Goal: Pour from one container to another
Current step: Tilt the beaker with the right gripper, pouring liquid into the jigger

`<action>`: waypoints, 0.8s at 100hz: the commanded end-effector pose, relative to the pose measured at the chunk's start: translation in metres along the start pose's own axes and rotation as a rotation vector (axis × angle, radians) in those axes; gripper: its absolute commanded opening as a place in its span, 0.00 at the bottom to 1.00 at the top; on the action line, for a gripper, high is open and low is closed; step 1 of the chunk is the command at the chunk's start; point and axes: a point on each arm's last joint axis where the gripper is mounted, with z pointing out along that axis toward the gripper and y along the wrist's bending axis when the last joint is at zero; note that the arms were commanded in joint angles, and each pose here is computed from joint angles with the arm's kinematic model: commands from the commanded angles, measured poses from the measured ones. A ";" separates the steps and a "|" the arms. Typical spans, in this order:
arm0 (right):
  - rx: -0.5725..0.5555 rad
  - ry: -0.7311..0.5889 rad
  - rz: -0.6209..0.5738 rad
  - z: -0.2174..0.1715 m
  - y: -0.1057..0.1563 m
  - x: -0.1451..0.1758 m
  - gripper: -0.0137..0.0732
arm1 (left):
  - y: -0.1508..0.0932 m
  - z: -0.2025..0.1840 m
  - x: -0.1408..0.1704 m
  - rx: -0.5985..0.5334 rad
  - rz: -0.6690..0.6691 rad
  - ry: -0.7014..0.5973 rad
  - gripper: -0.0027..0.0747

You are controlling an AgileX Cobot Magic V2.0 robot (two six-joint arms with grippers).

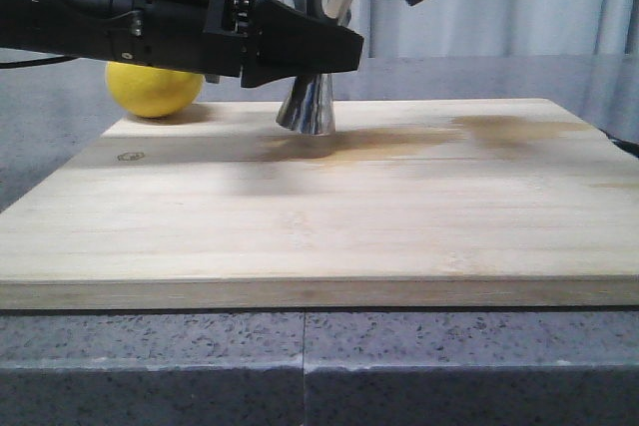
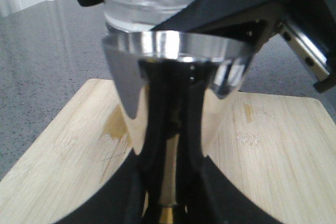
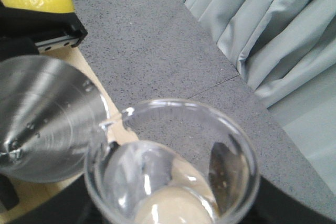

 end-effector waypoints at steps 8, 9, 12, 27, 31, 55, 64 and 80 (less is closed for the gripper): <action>0.049 -0.131 -0.063 -0.013 -0.012 -0.026 0.44 | -0.007 -0.002 -0.036 0.035 0.040 -0.159 0.11; 0.051 -0.133 -0.062 -0.013 -0.013 -0.027 0.44 | -0.007 -0.002 -0.036 0.035 0.040 -0.159 0.11; 0.053 -0.132 -0.068 -0.013 -0.014 -0.028 0.44 | -0.007 -0.002 -0.036 0.035 0.040 -0.159 0.11; 0.064 -0.132 -0.095 -0.012 -0.018 -0.032 0.44 | -0.007 -0.002 -0.036 0.035 0.040 -0.159 0.11; 0.064 -0.133 -0.117 -0.012 -0.018 -0.032 0.44 | -0.007 -0.002 -0.036 0.035 0.040 -0.159 0.11; 0.062 -0.092 -0.179 -0.006 -0.019 -0.031 0.44 | -0.007 -0.002 -0.036 0.035 0.040 -0.159 0.11; 0.064 -0.097 -0.201 -0.004 -0.020 -0.033 0.44 | -0.007 -0.002 -0.036 0.035 0.040 -0.159 0.11; 0.066 -0.099 -0.251 -0.005 -0.020 -0.034 0.44 | -0.007 -0.002 -0.036 0.035 0.040 -0.159 0.11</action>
